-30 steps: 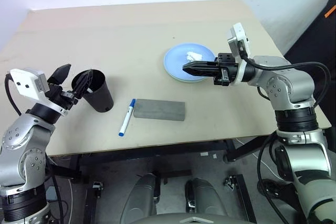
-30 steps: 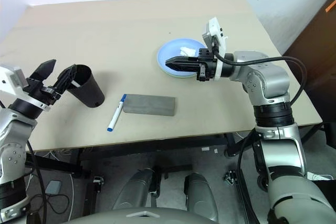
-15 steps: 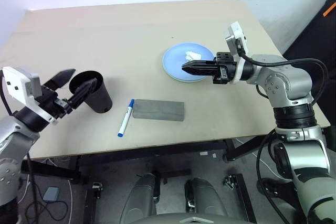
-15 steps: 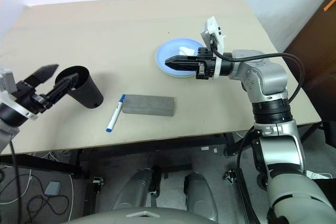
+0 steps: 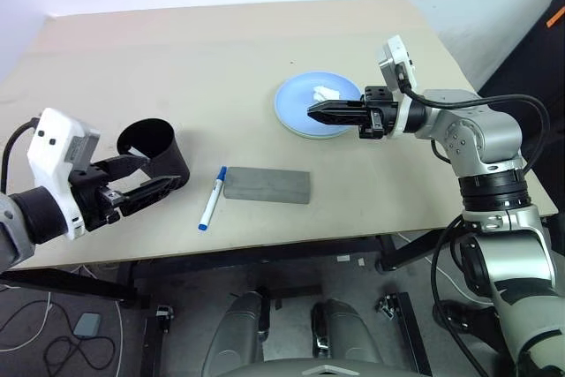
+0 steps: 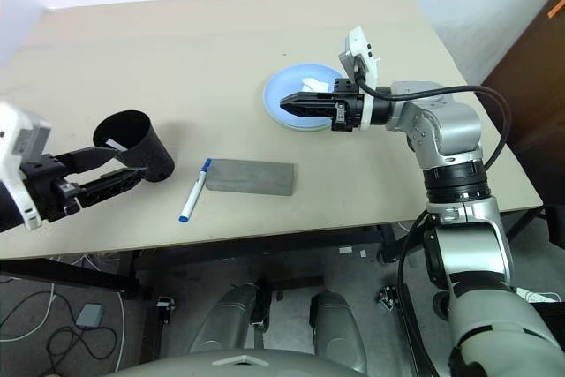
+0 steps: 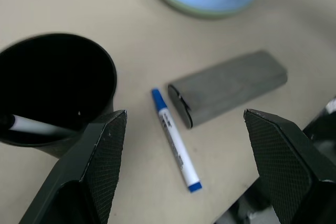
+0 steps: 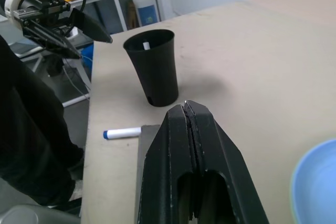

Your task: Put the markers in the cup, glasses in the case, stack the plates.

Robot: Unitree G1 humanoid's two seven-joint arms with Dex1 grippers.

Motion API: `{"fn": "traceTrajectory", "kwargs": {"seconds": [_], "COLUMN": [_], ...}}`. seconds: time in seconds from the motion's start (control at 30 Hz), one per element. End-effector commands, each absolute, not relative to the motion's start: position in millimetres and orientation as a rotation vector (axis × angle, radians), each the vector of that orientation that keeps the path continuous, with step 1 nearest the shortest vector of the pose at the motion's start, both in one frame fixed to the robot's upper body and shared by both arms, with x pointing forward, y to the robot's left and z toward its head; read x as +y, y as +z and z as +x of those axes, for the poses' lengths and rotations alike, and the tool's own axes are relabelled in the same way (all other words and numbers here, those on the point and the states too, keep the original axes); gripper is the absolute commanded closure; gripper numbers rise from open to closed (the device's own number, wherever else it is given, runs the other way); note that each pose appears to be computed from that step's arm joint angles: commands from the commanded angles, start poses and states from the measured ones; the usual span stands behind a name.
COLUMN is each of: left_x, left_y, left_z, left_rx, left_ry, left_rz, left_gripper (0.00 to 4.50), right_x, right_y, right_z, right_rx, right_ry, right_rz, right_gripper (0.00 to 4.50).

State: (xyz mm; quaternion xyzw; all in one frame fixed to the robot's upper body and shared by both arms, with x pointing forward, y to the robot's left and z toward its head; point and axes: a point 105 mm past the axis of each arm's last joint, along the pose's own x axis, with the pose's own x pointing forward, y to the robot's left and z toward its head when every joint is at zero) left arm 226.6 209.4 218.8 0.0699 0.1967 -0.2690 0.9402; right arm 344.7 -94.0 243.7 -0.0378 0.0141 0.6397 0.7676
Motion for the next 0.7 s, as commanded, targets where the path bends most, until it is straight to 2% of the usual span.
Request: {"fn": "traceTrajectory", "kwargs": {"seconds": [0.03,0.2,0.7], "left_x": [208,198,186], "left_y": [209,206,160], "left_z": [229,239,273], "left_rx": [0.504,0.510,0.616], "left_ry": [-0.508,-0.491,-0.362], "left_rz": [0.135,0.072,0.124], "left_gripper": [0.78,0.78,0.78], "right_x": [-102,-106,-111], "right_y": [261,262,262], "right_z": [344,344,343], "right_rx": [-0.031,-0.030,-0.037], "right_ry": [1.367,1.351,1.319], "right_rz": [-0.122,-0.132,-0.145], "right_gripper": [4.50,4.50,4.50]}}
